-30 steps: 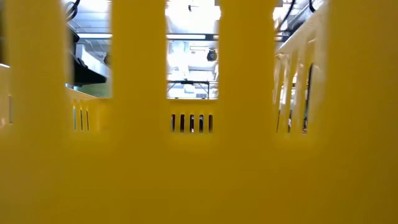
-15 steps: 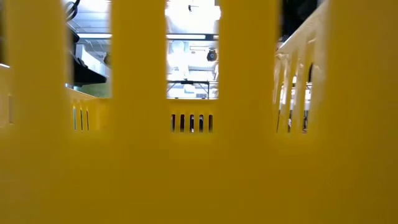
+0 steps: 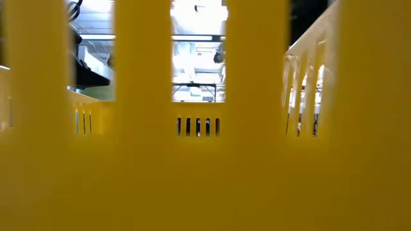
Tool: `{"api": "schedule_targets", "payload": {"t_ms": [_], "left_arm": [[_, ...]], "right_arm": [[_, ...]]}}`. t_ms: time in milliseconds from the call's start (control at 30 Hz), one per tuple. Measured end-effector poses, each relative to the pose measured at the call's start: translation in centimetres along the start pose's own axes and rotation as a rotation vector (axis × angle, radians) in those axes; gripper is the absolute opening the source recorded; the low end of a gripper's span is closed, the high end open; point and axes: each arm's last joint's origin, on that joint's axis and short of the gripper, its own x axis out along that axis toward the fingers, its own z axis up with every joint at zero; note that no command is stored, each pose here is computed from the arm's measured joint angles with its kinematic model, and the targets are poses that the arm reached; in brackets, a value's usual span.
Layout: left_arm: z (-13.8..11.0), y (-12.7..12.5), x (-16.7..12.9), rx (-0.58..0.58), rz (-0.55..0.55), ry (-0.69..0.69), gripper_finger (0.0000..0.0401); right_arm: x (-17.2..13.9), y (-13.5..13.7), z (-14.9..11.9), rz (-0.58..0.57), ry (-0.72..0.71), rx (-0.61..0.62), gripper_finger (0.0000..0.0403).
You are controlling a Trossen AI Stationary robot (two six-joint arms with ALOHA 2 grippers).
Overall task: Pick & Place Travel size toiletries
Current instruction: Put the green shampoo bottle into the bottom black bin
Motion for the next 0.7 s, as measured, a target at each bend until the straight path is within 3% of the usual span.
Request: {"api": "schedule_targets", "payload": {"t_ms": [233,433,700], "left_arm": [[0.0,0.0,0.0,0.000,0.000,0.000,0.0006],[0.0,0.0,0.0,0.000,0.000,0.000,0.0006],[0.0,0.0,0.0,0.000,0.000,0.000,0.0006]], "right_arm": [[1.1,0.2,-0.4,0.034,-0.010,-0.002,0.0172],[2.6,2.0,0.2,0.083,0.002,-0.071,0.0172],[5.1,3.5,0.3,0.068,0.088,-0.149,0.0172]]}}
